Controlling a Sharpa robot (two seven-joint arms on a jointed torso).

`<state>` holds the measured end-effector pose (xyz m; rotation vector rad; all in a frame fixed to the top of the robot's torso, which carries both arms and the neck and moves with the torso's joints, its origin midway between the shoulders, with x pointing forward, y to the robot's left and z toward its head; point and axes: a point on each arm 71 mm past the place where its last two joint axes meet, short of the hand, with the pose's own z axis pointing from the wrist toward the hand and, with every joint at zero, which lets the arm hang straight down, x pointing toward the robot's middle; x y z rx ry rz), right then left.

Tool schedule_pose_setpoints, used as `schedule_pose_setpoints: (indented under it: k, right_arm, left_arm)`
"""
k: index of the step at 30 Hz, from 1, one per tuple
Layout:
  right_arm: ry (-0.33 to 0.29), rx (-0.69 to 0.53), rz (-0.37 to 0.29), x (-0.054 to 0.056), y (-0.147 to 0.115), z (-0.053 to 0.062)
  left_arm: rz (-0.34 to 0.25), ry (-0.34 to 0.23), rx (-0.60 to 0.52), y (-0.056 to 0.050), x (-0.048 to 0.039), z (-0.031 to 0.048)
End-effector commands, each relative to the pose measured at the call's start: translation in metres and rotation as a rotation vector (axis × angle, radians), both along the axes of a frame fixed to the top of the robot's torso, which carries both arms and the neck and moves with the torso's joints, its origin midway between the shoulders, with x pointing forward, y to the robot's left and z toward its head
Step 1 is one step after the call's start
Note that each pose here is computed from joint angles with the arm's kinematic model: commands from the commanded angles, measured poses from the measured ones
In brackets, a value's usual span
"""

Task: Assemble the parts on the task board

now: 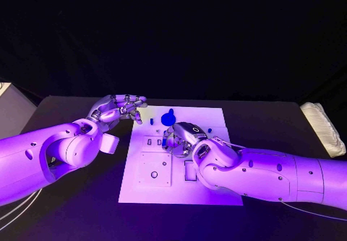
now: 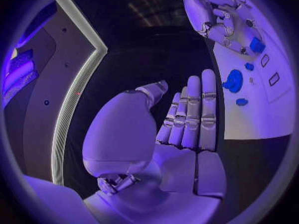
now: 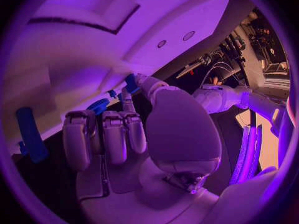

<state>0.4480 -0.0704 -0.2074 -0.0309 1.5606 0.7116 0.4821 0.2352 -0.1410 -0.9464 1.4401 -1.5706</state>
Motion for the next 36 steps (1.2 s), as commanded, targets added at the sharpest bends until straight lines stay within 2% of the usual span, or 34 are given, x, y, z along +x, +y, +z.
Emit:
schedule_pose_setpoints:
  k: [1, 14, 23, 26, 28, 31, 36]
  right_arm:
    - [-0.008, -0.003, 0.008, 0.000, 0.000, 0.000]
    - [-0.042, 0.038, 0.009, -0.001, -0.002, 0.004]
    - [-0.095, 0.135, 0.035, -0.010, -0.007, 0.015]
    - [-0.094, 0.197, 0.072, -0.009, -0.012, 0.023]
    - [-0.082, 0.236, 0.099, -0.005, -0.016, 0.029]
    - [-0.034, 0.310, 0.123, 0.003, -0.027, 0.038]
    - [0.055, 0.434, 0.104, 0.014, -0.048, 0.049]
  left_arm:
    - [-0.022, -0.004, -0.004, -0.002, -0.0008, 0.0007]
    - [-0.024, 0.000, -0.002, -0.003, -0.0005, 0.0003]
    - [-0.027, 0.006, 0.073, -0.002, 0.0019, -0.0032]
    - [-0.022, 0.017, 0.134, -0.002, 0.0042, -0.0063]
    - [-0.030, 0.031, 0.178, -0.003, 0.0060, -0.0092]
    - [-0.095, 0.063, 0.278, -0.006, 0.0080, -0.0159]
    - [-0.184, 0.092, 0.475, -0.011, 0.0114, -0.0242]
